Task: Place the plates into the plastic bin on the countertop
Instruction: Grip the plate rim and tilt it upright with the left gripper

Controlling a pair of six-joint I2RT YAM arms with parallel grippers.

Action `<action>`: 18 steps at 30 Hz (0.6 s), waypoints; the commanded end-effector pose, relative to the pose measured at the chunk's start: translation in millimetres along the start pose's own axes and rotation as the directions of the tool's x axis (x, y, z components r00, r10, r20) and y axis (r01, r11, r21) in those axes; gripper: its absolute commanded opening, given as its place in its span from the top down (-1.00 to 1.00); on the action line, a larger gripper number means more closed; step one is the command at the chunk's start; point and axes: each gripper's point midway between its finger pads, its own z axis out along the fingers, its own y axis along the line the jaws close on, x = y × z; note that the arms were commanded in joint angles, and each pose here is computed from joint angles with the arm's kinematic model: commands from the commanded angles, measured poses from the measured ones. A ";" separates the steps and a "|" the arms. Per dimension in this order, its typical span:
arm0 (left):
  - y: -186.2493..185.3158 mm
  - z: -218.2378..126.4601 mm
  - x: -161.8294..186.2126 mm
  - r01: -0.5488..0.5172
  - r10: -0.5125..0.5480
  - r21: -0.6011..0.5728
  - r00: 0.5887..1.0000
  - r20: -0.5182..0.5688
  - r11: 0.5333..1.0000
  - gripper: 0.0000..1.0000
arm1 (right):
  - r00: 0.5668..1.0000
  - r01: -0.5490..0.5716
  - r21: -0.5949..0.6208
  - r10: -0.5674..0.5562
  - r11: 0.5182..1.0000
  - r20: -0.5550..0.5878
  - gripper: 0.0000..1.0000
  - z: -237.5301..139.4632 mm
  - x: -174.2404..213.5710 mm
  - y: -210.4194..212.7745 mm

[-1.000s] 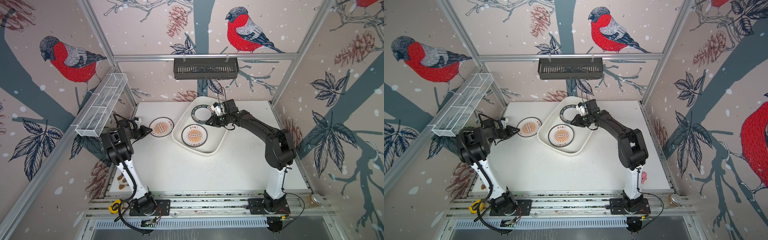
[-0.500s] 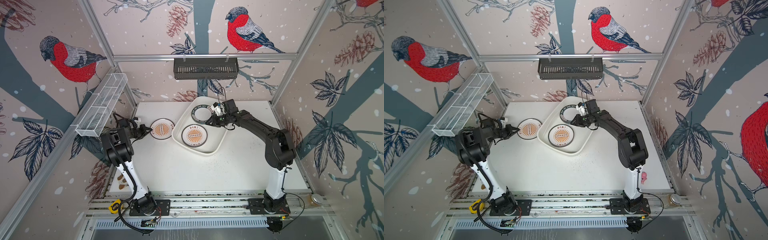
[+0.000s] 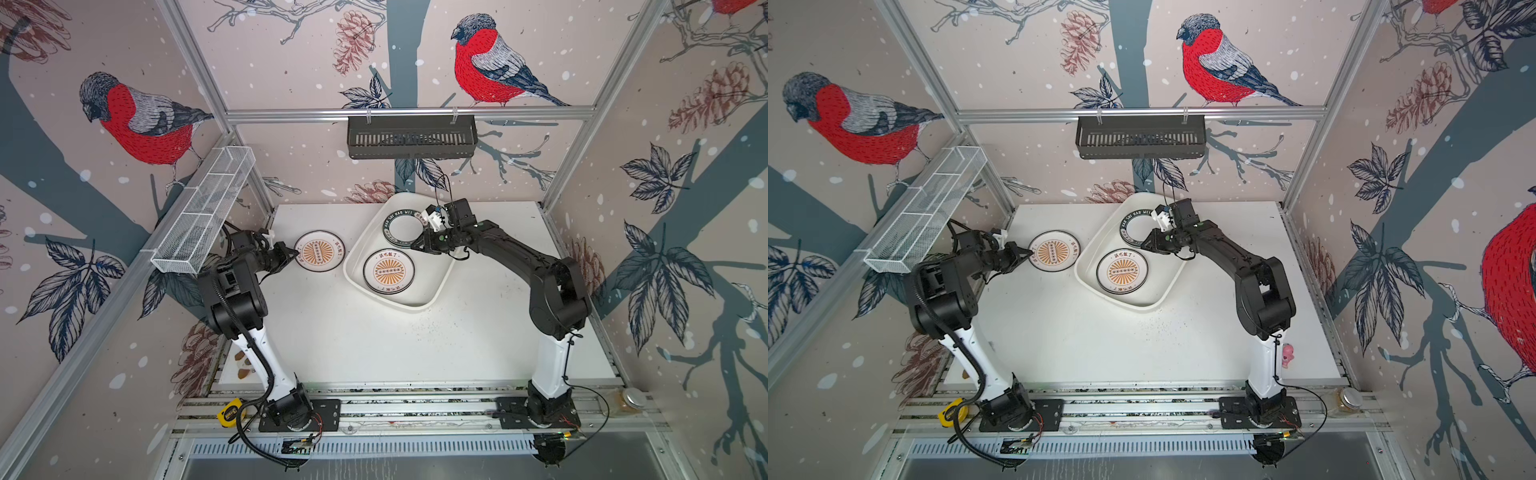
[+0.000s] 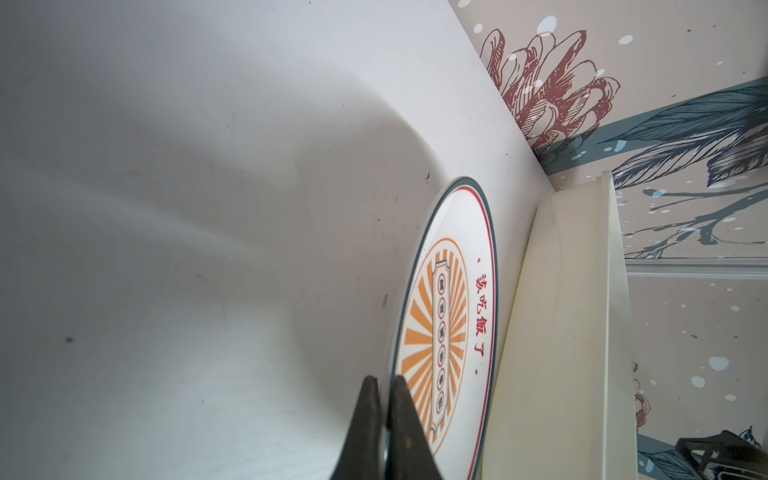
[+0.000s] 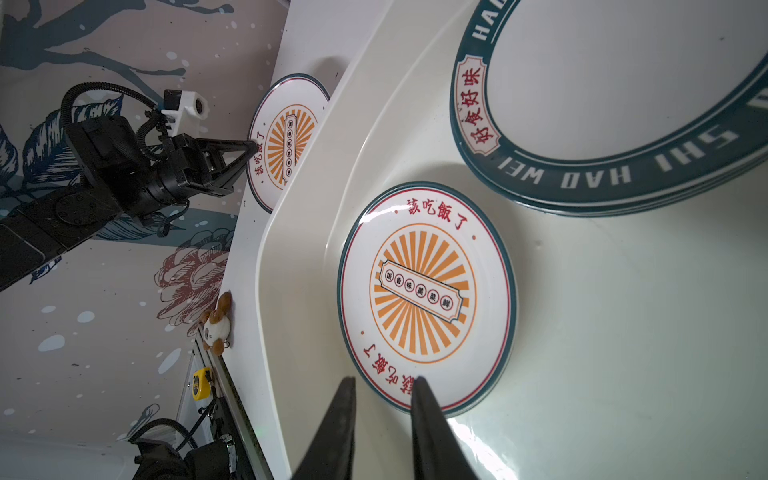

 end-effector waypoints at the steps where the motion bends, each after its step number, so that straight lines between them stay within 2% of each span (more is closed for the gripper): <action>1: -24.4 -5.5 -14.6 -0.001 -0.003 0.093 0.999 0.034 0.996 1.00 | 1.000 0.010 -0.021 -0.009 1.000 0.017 0.48 -0.8 -6.1 4.7; 12: -59.7 -19.0 -25.5 0.036 -0.052 0.237 0.997 0.061 0.971 1.00 | 0.999 0.025 -0.019 -0.025 1.000 0.026 0.47 -6.5 -6.0 7.7; 18: -76.8 -26.8 -26.1 0.040 -0.062 0.292 0.996 0.066 0.956 1.00 | 0.998 0.054 -0.038 -0.053 0.998 0.034 0.39 -7.2 -7.6 17.7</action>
